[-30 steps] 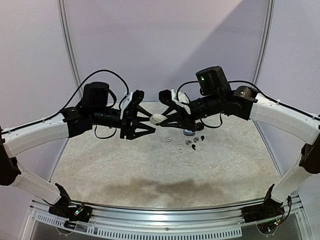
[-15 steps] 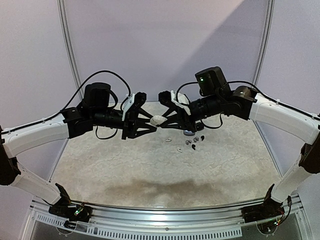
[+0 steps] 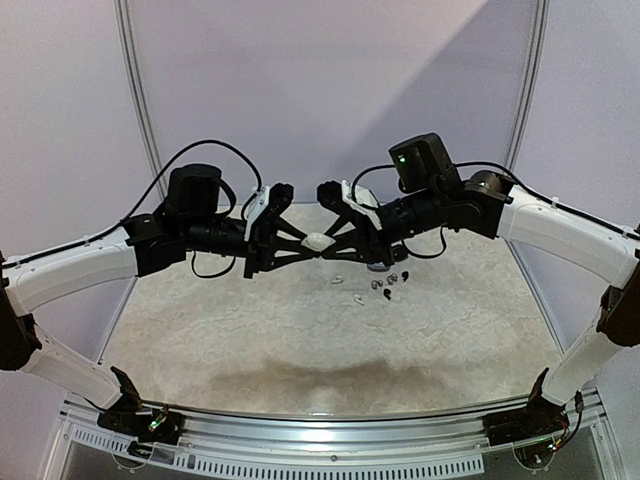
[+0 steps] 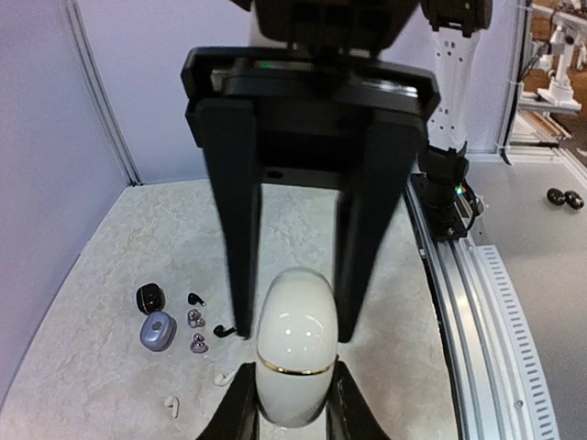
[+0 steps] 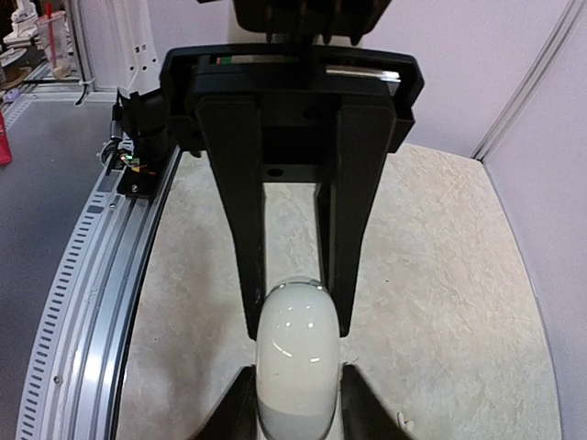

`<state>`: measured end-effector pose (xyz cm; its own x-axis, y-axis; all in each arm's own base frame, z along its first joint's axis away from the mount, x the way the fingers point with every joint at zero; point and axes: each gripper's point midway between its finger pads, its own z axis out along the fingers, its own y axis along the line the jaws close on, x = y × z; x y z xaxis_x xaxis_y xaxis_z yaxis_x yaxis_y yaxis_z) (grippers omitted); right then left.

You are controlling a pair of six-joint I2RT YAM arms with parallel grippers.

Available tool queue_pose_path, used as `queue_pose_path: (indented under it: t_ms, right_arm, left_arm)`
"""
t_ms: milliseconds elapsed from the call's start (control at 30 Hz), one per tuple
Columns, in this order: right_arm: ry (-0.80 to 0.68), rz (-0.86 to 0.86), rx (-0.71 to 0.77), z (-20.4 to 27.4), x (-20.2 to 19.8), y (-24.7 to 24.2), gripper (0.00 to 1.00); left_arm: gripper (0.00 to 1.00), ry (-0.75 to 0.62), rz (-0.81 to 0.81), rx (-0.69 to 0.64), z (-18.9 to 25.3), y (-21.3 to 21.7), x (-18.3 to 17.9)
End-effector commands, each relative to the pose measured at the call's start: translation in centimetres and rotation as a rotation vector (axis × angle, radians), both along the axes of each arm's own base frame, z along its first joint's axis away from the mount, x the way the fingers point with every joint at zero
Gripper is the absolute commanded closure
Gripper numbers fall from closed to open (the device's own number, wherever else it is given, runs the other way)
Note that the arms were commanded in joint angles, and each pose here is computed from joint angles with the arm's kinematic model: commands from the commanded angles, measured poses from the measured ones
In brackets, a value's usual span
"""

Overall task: Insert the wireless bluetooth earbuds into the charging case
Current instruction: Pass from the right arm to the left, then pass from the left arm to the right

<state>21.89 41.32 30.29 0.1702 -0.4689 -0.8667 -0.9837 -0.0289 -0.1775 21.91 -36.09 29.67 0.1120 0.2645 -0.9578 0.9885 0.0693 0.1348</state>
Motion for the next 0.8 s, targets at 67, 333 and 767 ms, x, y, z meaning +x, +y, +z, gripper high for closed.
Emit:
queue_pose_path:
  t_ms: [67, 333, 767]
  right_arm:
    - [-0.011, -0.036, 0.12, 2.7, -0.2, -0.3, 0.26]
    - [0.16, -0.018, 0.363, 6.9, -0.2, -1.9, 0.16]
    - [0.299, 0.018, 0.376, 6.9, 1.1, -0.1, 0.63]
  left_arm:
    - [1.0, 0.137, 0.136, -0.177, 2.9, 0.0, 1.5]
    - [1.0, 0.209, 0.108, -0.354, 5.5, 0.9, 1.5]
    - [1.0, 0.247, 0.068, -0.395, 5.7, 0.8, 1.4]
